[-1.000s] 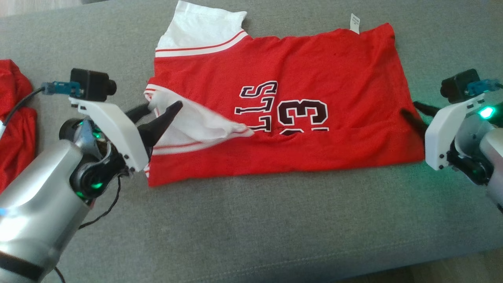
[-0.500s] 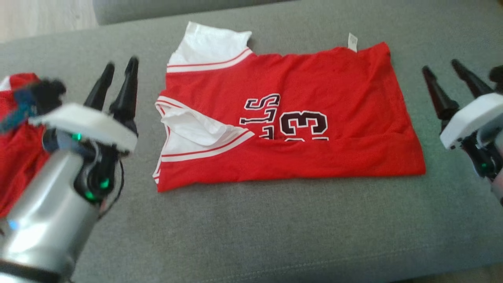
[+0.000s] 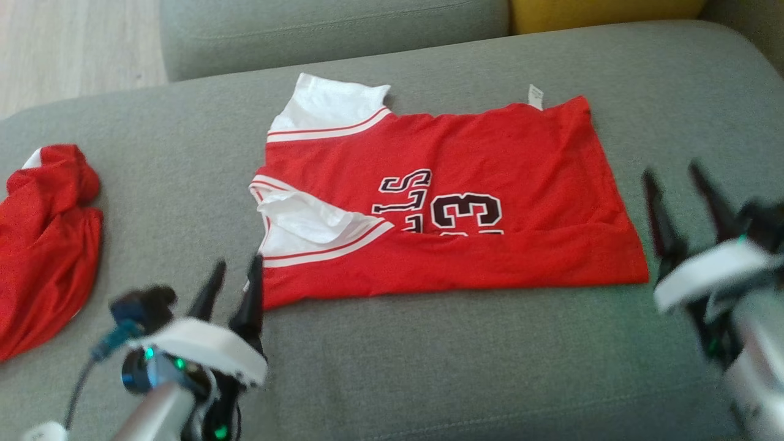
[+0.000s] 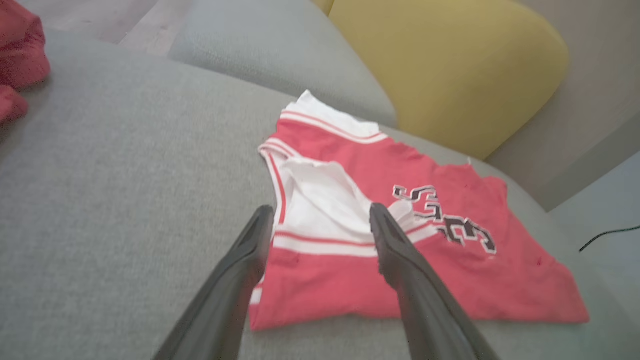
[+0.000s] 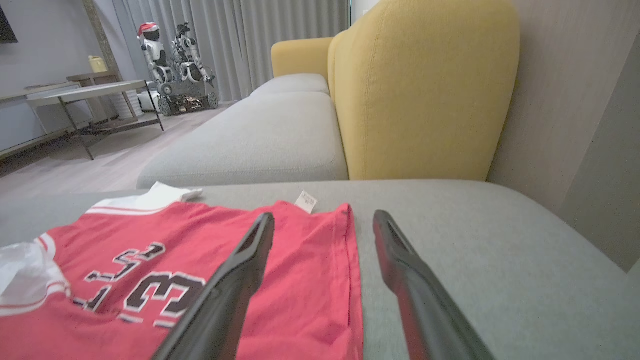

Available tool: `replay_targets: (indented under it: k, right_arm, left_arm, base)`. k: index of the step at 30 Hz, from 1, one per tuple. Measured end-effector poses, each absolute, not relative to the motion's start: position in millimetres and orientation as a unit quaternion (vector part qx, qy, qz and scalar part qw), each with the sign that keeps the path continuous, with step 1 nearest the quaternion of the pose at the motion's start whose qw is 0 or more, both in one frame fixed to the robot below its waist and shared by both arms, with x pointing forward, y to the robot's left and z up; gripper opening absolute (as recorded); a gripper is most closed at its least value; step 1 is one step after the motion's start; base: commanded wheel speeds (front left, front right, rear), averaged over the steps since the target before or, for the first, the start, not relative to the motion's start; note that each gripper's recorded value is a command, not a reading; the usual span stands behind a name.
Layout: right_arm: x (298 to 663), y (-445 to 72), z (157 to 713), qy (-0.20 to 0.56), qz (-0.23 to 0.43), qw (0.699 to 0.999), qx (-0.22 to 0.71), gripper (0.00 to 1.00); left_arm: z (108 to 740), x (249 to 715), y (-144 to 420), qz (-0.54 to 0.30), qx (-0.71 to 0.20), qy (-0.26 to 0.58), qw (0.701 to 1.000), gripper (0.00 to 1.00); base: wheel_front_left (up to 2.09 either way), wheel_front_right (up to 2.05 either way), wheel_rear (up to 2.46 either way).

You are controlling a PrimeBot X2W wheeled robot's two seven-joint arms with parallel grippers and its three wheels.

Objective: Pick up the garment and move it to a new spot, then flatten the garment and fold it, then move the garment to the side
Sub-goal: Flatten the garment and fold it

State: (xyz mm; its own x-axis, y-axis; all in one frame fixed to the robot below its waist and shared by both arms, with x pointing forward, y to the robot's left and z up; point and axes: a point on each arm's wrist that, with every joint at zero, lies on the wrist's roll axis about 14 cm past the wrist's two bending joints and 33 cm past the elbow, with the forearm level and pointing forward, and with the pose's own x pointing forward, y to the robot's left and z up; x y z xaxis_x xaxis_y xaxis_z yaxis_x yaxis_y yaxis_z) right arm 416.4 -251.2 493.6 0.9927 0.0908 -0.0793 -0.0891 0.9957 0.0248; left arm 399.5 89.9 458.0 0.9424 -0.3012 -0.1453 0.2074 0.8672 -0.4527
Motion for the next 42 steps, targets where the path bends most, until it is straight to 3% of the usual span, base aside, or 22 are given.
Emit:
replay_targets:
  k: [6,20,26,27,28,29,42]
  right_arm:
    - [381,-242,470,0.051,0.027,0.998,0.020,1.00]
    - [373,-256,492,0.027,-0.004,1.000,0.010,1.00]
    - [372,-264,498,0.019,-0.021,1.000,0.009,1.00]
    - [372,-266,499,0.018,-0.025,1.000,0.005,1.00]
    - [371,-270,500,0.017,-0.031,0.999,0.003,1.00]
    - [371,-273,501,0.015,-0.036,0.999,0.004,1.00]
    - [373,-261,450,0.110,-0.059,0.991,0.057,1.00]
  left_arm:
    - [430,387,76,-0.143,-0.174,0.143,0.964,1.00]
    - [372,400,86,-0.122,-0.021,0.239,0.963,1.00]
    - [366,406,78,-0.145,-0.002,0.255,0.956,1.00]
    - [365,406,77,-0.149,-0.003,0.260,0.954,0.72]
    - [365,407,75,-0.154,-0.004,0.260,0.953,0.18]
    - [365,407,74,-0.160,-0.006,0.261,0.952,0.00]
    - [401,422,70,-0.156,-0.067,0.176,0.970,0.00]
  base:
    - [0.00,0.00,0.00]
    - [0.00,0.00,0.00]
    - [0.00,0.00,0.00]
    - [0.00,0.00,0.00]
    - [0.00,0.00,0.00]
    - [0.00,0.00,0.00]
    - [0.00,0.00,0.00]
